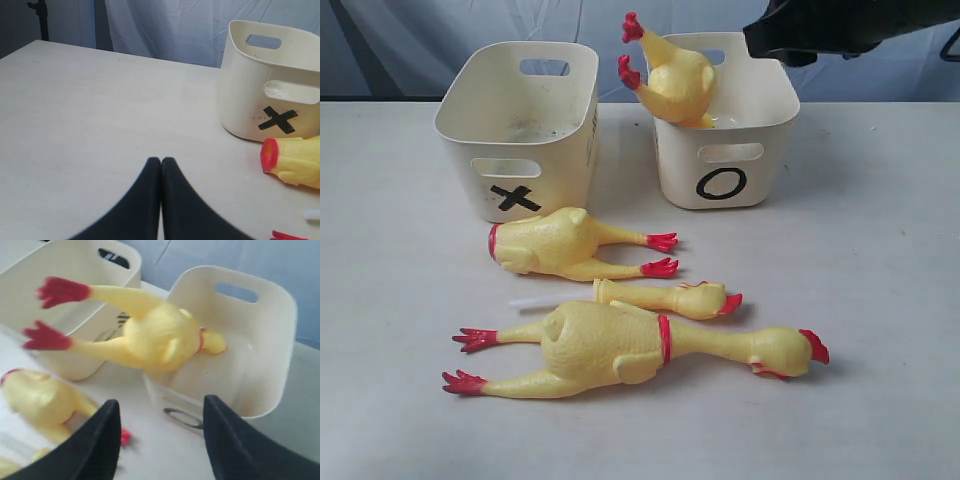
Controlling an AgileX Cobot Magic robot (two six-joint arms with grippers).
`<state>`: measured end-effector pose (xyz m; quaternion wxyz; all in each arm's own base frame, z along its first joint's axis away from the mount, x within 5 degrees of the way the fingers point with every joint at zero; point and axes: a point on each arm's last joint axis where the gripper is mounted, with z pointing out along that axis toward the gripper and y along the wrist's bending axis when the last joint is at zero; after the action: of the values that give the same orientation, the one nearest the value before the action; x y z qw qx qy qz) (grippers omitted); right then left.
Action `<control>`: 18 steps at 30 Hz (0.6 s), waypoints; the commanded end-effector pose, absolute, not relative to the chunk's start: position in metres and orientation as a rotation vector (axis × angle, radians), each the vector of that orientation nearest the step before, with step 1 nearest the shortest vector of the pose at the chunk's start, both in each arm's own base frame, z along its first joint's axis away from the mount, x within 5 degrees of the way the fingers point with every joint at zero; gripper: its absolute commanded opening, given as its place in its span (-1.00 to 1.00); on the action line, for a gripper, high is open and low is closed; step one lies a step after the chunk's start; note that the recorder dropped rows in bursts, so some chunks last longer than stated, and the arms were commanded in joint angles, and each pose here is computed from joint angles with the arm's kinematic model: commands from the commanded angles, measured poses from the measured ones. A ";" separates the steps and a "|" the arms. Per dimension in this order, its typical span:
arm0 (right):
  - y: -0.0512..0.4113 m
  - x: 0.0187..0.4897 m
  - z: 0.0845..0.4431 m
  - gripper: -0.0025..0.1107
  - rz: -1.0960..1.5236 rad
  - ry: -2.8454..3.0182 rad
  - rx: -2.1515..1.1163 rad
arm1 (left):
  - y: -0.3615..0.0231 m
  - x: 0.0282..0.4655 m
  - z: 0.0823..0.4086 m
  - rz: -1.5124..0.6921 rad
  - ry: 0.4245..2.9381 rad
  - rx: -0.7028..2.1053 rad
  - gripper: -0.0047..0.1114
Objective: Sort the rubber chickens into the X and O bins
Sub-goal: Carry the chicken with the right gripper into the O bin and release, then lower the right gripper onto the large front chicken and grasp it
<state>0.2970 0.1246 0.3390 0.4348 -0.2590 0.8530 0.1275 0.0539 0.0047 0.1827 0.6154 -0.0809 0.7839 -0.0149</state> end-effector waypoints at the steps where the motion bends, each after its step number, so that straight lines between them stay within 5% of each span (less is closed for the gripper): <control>1: 0.139 0.264 0.340 -0.11 0.594 2.154 -0.982 | 0.004 0.054 0.185 -0.042 1.789 -0.180 -0.92; 5: 0.153 0.249 0.324 -0.11 0.918 2.174 -1.274 | 0.004 0.054 0.185 -0.042 1.789 -0.180 -0.92; 10: 0.175 0.249 0.293 -0.10 0.995 2.178 -1.509 | 0.004 0.054 0.185 -0.042 1.789 -0.180 -0.92; 16: 0.238 0.233 0.249 0.52 0.874 2.061 -1.819 | 0.004 0.054 0.185 -0.042 1.789 -0.180 -0.92; 18: 0.257 0.229 0.232 0.51 0.685 1.986 -1.926 | 0.004 0.054 0.185 -0.042 1.789 -0.180 -0.92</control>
<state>0.2337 0.2346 0.2513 0.1253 -0.6115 0.7175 0.3091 0.0539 0.0047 0.1827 0.6154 -0.0809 0.7839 -0.0149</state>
